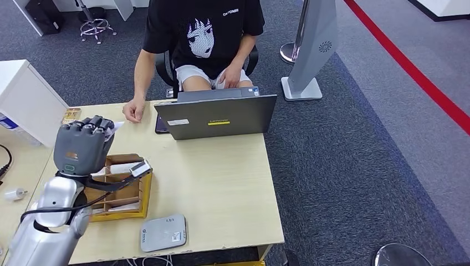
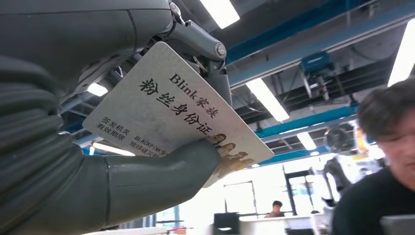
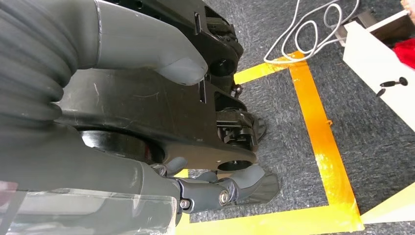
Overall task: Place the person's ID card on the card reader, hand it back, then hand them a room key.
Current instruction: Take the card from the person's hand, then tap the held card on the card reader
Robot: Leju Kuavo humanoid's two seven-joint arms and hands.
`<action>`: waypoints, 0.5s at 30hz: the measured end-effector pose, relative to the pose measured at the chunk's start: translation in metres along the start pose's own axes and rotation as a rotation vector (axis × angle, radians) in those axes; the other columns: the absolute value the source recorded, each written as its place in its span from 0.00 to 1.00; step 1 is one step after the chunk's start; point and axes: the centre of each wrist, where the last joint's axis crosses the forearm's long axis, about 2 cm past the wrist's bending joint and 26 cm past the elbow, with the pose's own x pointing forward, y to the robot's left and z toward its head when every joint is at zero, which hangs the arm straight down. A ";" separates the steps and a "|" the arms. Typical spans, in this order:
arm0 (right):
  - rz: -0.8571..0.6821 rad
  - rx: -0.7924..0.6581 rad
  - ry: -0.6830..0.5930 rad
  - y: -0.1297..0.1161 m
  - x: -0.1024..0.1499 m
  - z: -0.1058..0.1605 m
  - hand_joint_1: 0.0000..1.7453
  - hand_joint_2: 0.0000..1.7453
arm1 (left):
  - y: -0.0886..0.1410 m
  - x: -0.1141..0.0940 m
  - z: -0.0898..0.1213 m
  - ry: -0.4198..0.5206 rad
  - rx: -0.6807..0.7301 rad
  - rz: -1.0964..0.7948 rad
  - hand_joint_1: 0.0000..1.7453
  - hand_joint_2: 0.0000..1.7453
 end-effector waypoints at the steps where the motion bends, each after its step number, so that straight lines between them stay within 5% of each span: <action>1: 0.000 0.000 -0.002 0.000 0.000 0.000 0.00 1.00 | 0.002 0.006 0.004 -0.011 0.008 0.009 1.00 1.00; 7: -0.055 -0.043 0.001 0.000 0.008 -0.001 0.00 1.00 | 0.010 0.026 0.011 -0.085 0.066 0.116 1.00 1.00; 15: -0.247 -0.168 -0.014 -0.001 0.059 -0.007 0.00 1.00 | 0.006 0.101 0.043 -0.229 0.088 0.461 1.00 1.00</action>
